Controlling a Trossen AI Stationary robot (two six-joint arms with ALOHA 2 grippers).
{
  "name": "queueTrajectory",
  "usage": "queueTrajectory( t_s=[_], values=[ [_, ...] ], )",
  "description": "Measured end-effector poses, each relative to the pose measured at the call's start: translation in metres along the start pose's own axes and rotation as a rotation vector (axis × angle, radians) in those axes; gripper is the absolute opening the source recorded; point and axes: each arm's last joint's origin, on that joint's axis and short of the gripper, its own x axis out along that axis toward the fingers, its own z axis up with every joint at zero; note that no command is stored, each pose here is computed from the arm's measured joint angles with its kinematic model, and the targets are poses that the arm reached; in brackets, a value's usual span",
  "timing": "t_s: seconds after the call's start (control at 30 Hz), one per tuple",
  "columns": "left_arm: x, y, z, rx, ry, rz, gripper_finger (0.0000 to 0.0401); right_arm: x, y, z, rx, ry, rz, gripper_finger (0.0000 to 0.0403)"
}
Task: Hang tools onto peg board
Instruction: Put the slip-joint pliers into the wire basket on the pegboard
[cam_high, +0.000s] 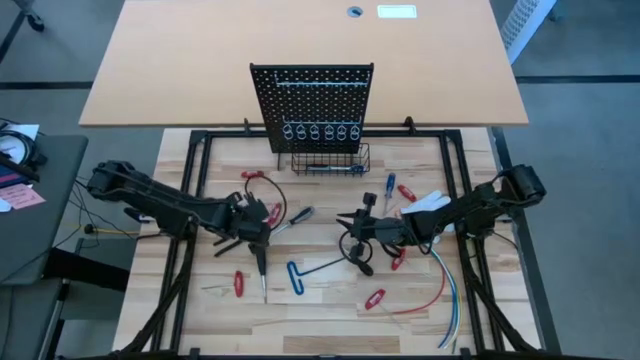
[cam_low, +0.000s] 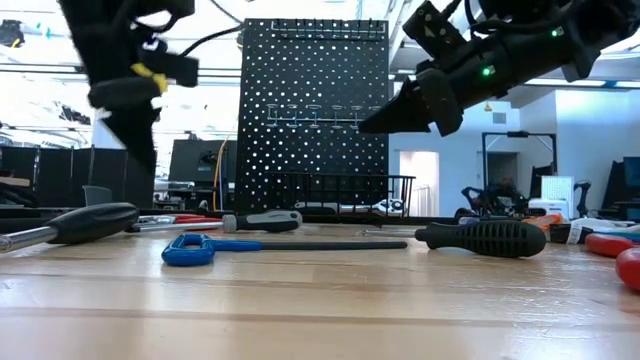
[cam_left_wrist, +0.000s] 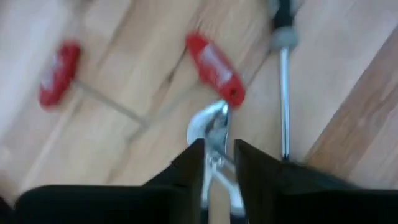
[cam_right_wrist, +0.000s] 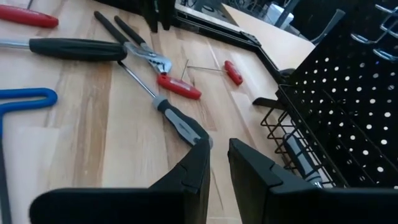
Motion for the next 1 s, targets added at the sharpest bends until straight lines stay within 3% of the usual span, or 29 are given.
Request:
queueTrajectory(
  t_s=[0.27,0.43,0.73,1.0],
  values=[
    [0.036,0.008,-0.035,-0.197,0.037,0.047,0.0246,0.000,0.000,0.000,0.003,-0.001,-0.001,0.0066],
    [0.055,0.007,-0.046,-0.278,-0.055,-0.016,0.0304,0.000,0.000,0.000,0.004,-0.001,-0.001,0.0066],
    [0.066,0.005,-0.052,-0.259,-0.136,-0.080,0.0290,0.000,0.000,0.000,0.005,-0.002,-0.001,0.0066],
    [0.051,0.009,-0.043,-0.181,-0.182,-0.078,0.0286,0.000,0.000,0.000,0.005,-0.002,-0.001,0.0066]
  ],
)
